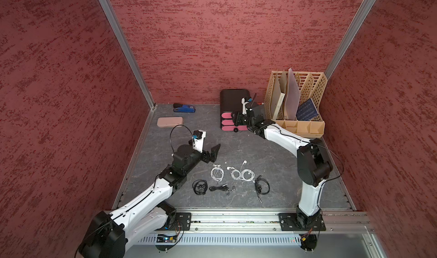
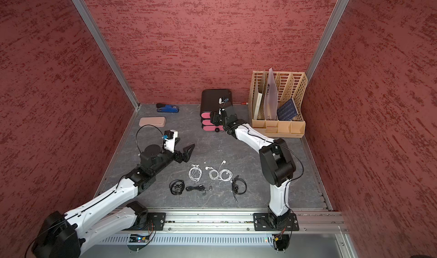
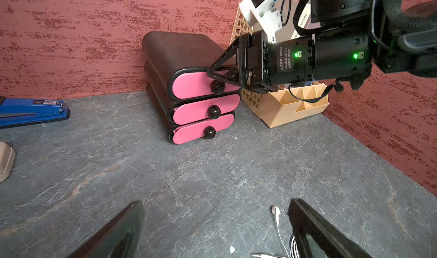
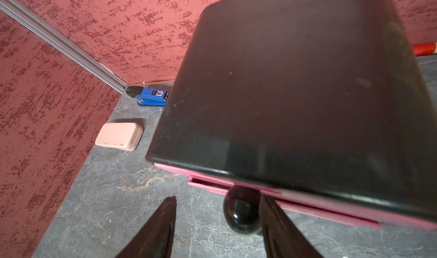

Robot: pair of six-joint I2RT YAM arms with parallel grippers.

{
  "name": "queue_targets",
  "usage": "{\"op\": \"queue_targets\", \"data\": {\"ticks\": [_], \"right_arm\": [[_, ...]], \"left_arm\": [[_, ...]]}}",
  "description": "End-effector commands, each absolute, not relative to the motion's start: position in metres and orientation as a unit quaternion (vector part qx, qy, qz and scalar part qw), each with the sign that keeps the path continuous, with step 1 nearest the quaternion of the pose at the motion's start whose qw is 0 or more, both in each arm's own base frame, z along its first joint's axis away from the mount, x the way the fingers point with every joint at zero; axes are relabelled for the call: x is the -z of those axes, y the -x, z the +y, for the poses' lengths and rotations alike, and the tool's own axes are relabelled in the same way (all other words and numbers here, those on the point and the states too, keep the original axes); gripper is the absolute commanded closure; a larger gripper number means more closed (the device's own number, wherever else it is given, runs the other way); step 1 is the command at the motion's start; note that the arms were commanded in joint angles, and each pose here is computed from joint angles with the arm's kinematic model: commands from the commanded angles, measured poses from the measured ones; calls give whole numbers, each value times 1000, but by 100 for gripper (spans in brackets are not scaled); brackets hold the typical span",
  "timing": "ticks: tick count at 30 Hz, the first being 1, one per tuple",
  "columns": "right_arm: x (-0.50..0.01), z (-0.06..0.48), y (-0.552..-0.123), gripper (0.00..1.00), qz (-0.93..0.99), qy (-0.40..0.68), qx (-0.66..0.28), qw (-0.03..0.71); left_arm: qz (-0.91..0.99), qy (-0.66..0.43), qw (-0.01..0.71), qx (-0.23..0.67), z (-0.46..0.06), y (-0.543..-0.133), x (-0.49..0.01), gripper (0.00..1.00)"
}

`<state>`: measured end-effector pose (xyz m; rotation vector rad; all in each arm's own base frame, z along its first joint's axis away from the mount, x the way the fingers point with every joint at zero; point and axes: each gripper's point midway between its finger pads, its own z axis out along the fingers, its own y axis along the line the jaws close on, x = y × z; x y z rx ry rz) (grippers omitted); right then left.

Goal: Place the wired earphones into the drawer by color
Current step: Close the drawer in the storage box, then open the drawer in the storage box.

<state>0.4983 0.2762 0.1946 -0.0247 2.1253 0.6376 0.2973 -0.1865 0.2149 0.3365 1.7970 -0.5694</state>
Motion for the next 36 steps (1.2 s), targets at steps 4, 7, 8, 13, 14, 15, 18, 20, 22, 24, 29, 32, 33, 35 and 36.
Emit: {"op": "queue_targets", "data": {"ticks": [4, 7, 8, 13, 14, 15, 18, 20, 22, 24, 29, 32, 33, 35, 36], "right_arm": [[-208, 267, -479, 39, 842, 15, -276, 463], [-193, 264, -473, 39, 845, 8, -276, 457], [-188, 263, -472, 39, 847, 5, -276, 455], [-164, 263, -472, 39, 853, -9, -278, 442], [-160, 263, -473, 39, 854, -12, -277, 441], [-155, 262, -474, 39, 855, -16, -276, 439], [-149, 262, -479, 40, 852, -26, -275, 444], [-144, 261, -482, 41, 852, -33, -273, 446], [-141, 260, -486, 42, 850, -42, -271, 449], [-138, 260, -489, 42, 848, -48, -272, 452], [-130, 261, -497, 44, 846, -61, -271, 455], [-124, 262, -501, 45, 846, -68, -270, 455], [-123, 262, -502, 46, 845, -70, -270, 456], [-121, 262, -505, 47, 843, -74, -269, 459], [-120, 262, -506, 48, 843, -76, -268, 461]], "left_arm": [[755, -136, 593, 244, -182, -297, -221, 0], [754, -137, 593, 245, -183, -297, -220, 0], [754, -136, 594, 245, -182, -297, -220, 0], [753, -134, 597, 244, -181, -297, -221, 0], [752, -133, 598, 242, -180, -297, -221, 0], [753, -132, 598, 242, -180, -297, -221, 0], [752, -132, 599, 242, -180, -297, -221, 0], [752, -132, 599, 242, -180, -297, -222, 0], [752, -132, 599, 242, -180, -297, -221, 0], [751, -132, 599, 243, -180, -297, -222, 0], [752, -132, 599, 242, -180, -297, -221, 0], [752, -132, 599, 242, -180, -297, -222, 0], [752, -132, 599, 242, -180, -297, -221, 0], [753, -132, 598, 242, -180, -297, -221, 0], [752, -132, 599, 242, -180, -297, -222, 0]]}}
